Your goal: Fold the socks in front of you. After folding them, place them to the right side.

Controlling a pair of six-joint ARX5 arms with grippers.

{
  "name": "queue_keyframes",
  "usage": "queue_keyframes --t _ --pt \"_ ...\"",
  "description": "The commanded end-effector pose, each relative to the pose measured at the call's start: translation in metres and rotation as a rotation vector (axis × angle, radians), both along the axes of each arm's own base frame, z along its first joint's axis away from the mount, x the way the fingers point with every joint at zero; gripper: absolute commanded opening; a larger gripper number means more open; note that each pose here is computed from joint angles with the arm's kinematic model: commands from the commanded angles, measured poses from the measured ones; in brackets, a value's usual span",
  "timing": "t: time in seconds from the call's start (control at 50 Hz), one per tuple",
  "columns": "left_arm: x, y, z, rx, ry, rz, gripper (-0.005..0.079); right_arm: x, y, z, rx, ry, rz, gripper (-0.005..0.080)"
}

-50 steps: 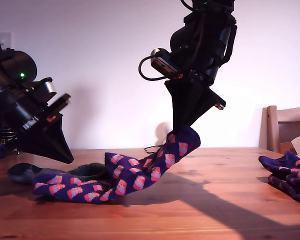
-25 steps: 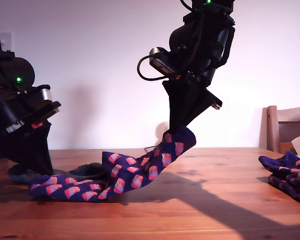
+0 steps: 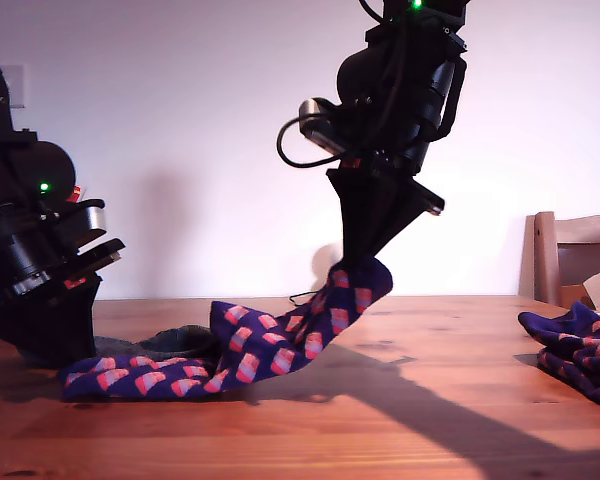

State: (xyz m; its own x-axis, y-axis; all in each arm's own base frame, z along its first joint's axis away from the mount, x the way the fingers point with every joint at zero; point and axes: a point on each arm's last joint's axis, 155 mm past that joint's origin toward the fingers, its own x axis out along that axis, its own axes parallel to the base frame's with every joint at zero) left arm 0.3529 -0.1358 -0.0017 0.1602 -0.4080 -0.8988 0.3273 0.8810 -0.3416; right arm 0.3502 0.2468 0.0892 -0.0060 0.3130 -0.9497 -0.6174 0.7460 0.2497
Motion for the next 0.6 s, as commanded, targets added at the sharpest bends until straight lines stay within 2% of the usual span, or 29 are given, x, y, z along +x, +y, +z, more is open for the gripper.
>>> queue_keyframes --t 0.0,0.18,0.4,0.58 --pt "-0.013 0.007 -0.024 0.049 0.071 0.010 -0.0022 0.002 -0.006 -0.011 -0.043 0.007 -0.028 -0.0013" --pt "-0.029 0.014 -0.027 0.085 0.140 0.018 -0.0022 0.012 -0.018 -0.014 -0.107 -0.015 -0.145 -0.0013" --pt "-0.040 0.017 -0.024 0.105 0.176 0.017 -0.0022 0.005 -0.036 -0.019 -0.196 0.020 -0.223 -0.0013" --pt "-0.050 0.013 -0.011 0.103 0.187 0.001 -0.0022 0.001 -0.036 -0.024 -0.208 0.041 -0.246 -0.0013"
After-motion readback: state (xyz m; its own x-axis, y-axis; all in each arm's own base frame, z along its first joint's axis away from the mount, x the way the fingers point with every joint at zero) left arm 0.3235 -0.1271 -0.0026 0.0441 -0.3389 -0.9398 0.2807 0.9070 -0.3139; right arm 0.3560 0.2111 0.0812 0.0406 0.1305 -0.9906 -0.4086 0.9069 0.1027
